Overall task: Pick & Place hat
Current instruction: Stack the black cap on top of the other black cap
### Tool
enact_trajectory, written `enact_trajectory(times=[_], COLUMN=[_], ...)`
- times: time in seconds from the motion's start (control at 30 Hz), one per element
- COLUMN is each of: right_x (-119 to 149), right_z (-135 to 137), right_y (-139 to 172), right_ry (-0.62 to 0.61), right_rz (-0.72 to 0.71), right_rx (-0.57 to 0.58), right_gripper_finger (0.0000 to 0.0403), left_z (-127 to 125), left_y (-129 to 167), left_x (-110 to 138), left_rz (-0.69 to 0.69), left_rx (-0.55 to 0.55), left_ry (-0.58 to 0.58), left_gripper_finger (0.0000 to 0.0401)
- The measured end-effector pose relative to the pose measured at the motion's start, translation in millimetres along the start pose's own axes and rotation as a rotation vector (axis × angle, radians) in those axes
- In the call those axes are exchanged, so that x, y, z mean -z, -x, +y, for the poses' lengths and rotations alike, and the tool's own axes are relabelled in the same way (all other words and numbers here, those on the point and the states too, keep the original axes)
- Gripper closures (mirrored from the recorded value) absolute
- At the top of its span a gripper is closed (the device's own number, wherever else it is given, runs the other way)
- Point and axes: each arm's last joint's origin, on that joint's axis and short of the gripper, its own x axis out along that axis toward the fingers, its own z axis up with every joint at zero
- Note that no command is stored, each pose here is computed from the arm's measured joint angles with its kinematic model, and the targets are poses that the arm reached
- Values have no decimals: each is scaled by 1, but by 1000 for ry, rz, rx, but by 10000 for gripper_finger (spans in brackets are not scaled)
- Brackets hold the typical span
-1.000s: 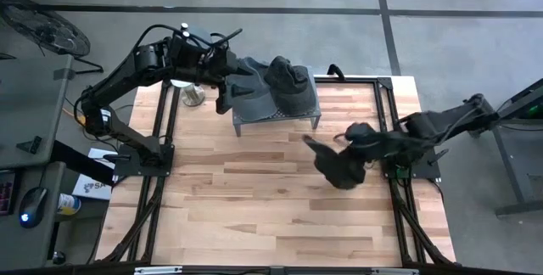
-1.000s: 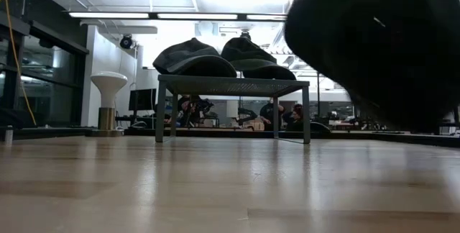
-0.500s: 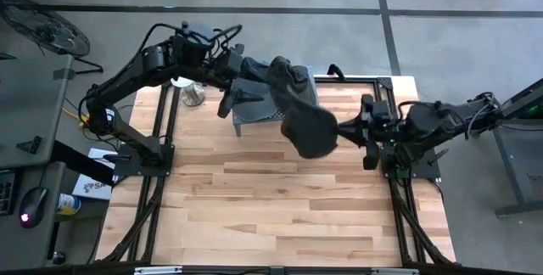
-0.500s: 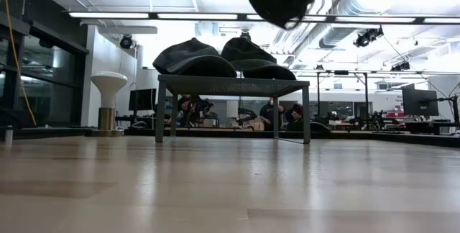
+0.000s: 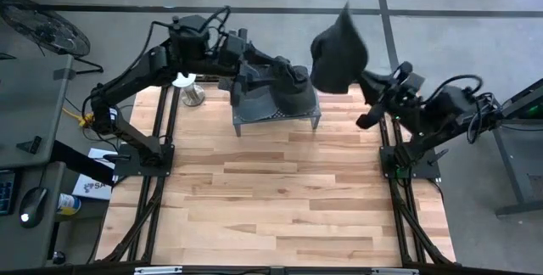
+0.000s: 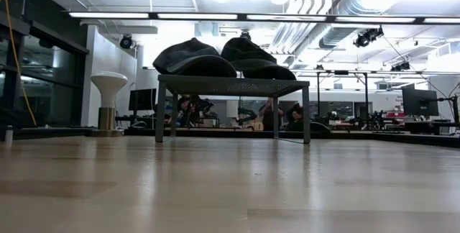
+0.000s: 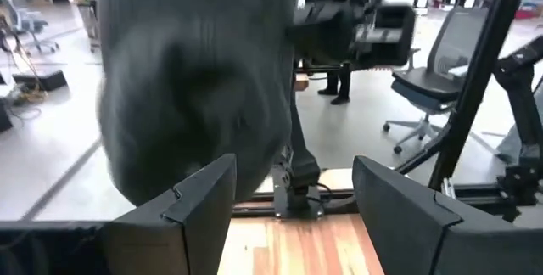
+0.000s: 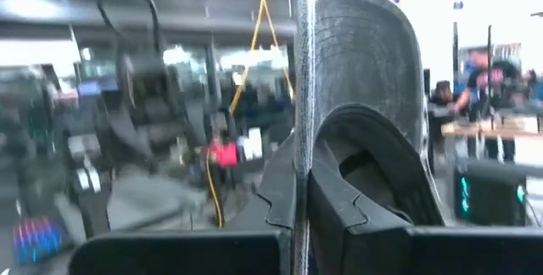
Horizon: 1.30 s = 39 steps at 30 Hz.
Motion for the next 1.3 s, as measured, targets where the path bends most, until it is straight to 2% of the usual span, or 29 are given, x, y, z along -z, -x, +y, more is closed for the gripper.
enact_trajectory(times=[0.17, 0.33, 0.5, 0.6, 0.83, 0.97, 1.3], right_x=[-16, -19, -17, -19, -18, -13, -15], right_z=[-5, -8, -9, -11, -11, -10, -9], right_y=[-5, -13, -18, -17, -17, -18, -17], right_ry=[-18, 15, 37, 37, 49, 59, 29], right_rz=[-158, -231, -257, -261, -247, -214, -251], right_rx=[0, 0, -24, -19, -29, -43, -129], right_gripper_finger=[397, 397, 397, 397, 397, 397, 397], left_z=[7, 15, 21, 23, 27, 28, 29], left_y=[-23, -49, -70, -79, -83, -83, -85], left_x=[6, 13, 20, 25, 27, 25, 28], left_rz=[-31, -88, -138, -142, -135, -131, -118], left_rx=[-2, -1, -4, -7, -100, -215, -215], left_ry=[35, 76, 29, -7, -126, -170, -198], left_gripper_finger=[169, 169, 164, 139, 62, 55, 54])
